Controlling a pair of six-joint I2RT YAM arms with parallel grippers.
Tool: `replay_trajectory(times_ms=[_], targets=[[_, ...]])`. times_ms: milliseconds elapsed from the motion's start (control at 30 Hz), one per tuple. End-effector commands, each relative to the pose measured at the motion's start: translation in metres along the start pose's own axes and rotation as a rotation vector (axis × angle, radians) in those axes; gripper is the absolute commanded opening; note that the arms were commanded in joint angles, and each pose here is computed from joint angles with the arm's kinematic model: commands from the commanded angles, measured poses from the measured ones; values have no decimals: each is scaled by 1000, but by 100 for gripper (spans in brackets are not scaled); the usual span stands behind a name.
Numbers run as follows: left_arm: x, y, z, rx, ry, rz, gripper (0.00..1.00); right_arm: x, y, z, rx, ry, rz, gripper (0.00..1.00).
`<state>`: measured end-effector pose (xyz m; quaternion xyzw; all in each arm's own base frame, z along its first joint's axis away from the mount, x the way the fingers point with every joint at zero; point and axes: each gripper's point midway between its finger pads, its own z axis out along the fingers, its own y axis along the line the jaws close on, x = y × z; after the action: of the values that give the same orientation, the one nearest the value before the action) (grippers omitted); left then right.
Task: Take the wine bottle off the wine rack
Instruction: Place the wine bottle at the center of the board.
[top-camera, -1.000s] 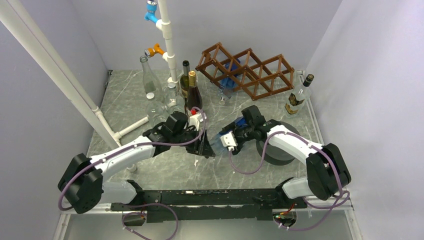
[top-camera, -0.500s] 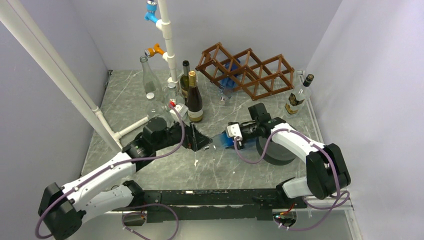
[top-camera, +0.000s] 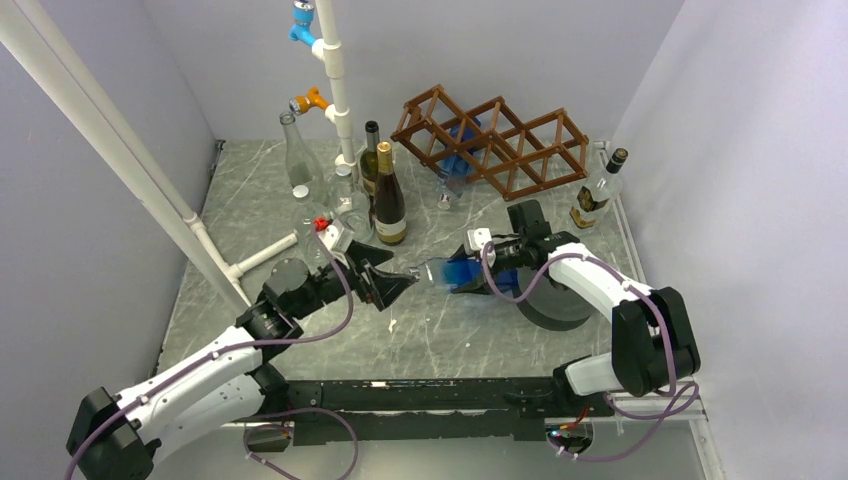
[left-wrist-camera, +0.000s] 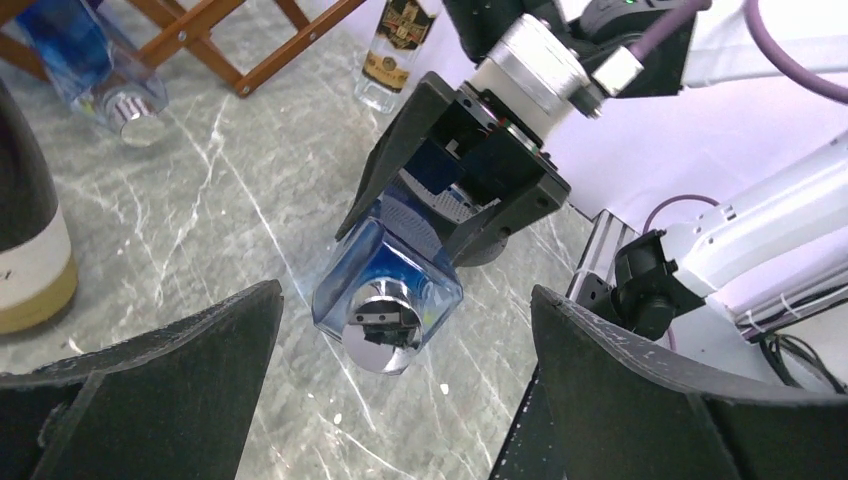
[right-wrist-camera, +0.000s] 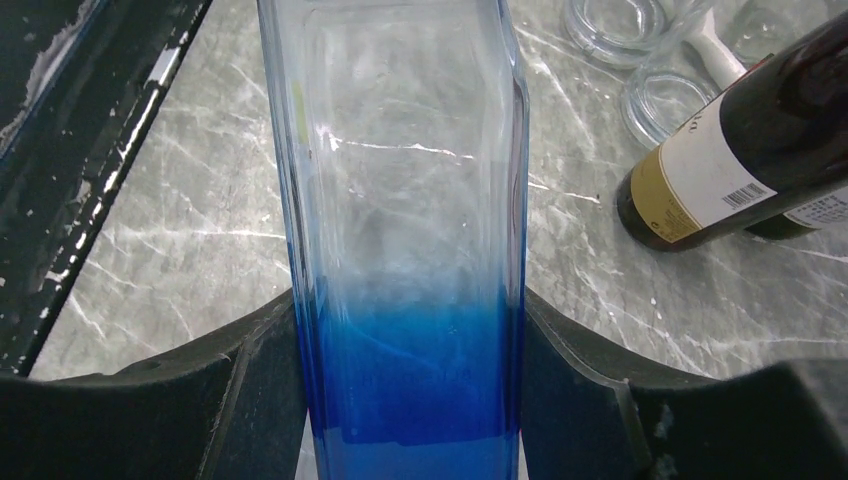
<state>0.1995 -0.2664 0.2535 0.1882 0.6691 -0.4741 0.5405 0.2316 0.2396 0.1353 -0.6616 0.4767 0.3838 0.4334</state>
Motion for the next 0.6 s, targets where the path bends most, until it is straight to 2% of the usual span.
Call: replay_trajectory(times_ms=[0,233,567], targets=[[-26,-21,-5,131,-135,158,100,-50,-16,-6,-11,-176,-75,2],[-13,-21,0,174,-99,245,99,-59,-19,-10,-8,-209,-35,2],[-4,-25,25,213,-118,374,99,-74,-18,-15,-22,-246,-21,1]])
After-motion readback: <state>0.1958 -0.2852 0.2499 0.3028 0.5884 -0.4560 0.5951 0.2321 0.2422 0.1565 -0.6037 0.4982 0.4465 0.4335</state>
